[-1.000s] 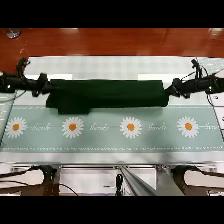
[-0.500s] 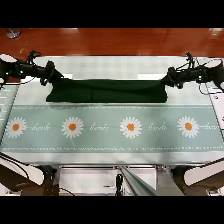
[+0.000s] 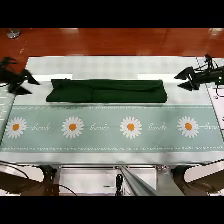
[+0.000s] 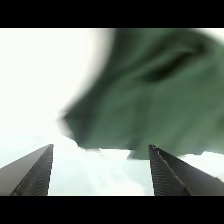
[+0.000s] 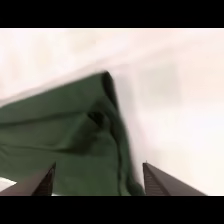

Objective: Fold the shirts.

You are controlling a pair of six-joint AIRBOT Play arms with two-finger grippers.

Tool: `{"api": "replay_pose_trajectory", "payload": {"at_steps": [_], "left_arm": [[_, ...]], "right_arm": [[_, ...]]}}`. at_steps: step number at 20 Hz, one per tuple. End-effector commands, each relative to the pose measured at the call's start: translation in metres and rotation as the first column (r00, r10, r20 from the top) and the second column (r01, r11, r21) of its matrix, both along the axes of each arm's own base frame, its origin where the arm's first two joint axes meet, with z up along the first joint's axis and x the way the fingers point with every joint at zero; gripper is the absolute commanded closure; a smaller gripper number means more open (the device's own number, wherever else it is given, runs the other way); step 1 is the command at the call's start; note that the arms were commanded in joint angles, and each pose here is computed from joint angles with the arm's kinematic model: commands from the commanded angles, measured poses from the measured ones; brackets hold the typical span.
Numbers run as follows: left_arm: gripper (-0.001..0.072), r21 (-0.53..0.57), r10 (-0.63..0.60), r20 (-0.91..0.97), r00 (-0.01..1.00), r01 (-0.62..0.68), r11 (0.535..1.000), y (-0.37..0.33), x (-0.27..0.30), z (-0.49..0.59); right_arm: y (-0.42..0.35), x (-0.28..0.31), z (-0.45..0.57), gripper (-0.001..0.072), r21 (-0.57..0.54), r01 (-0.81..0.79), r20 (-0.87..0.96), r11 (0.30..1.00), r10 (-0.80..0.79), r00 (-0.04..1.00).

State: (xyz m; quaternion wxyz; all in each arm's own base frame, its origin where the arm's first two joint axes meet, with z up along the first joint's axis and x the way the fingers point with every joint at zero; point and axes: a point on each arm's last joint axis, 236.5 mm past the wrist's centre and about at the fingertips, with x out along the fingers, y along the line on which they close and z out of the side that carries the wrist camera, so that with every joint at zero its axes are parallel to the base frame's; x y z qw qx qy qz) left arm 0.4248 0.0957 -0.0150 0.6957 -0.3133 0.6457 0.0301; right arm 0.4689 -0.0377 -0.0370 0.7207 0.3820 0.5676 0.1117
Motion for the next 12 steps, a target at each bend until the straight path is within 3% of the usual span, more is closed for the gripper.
{"api": "replay_pose_trajectory", "payload": {"at_steps": [1, 4, 10, 11, 12], "left_arm": [[0.0004, 0.152, 0.096, 0.253, 0.963, -0.138, 0.979, 0.028, 0.0, 0.042], [0.0004, 0.142, -0.024, 0.498, 0.867, -0.054, 0.988, -0.043, -0.004, 0.079], [0.0006, 0.122, -0.276, 0.462, 0.843, 0.248, 0.961, -0.166, -0.036, 0.053], [0.0007, 0.119, -0.306, 0.453, 0.838, 0.283, 0.952, -0.18, -0.037, 0.048], [0.0011, 0.117, -0.332, 0.446, 0.832, 0.314, 0.942, -0.193, -0.038, 0.043]], "right_arm": [[-0.007, -0.028, -0.029, 0.0085, -0.012, -0.014, -0.112, 1.0, 0.013, 0.994], [0.023, -0.03, -0.049, 0.0085, 0.026, -0.07, -0.15, 0.997, 0.073, 0.986], [0.094, -0.012, -0.065, 0.0112, 0.066, -0.114, -0.147, 0.991, 0.123, 0.981], [0.1, -0.011, -0.064, 0.0309, 0.062, -0.126, -0.141, 0.99, 0.134, 0.981], [0.103, -0.012, -0.058, 0.0671, 0.071, -0.15, -0.131, 0.986, 0.158, 0.979]]}}
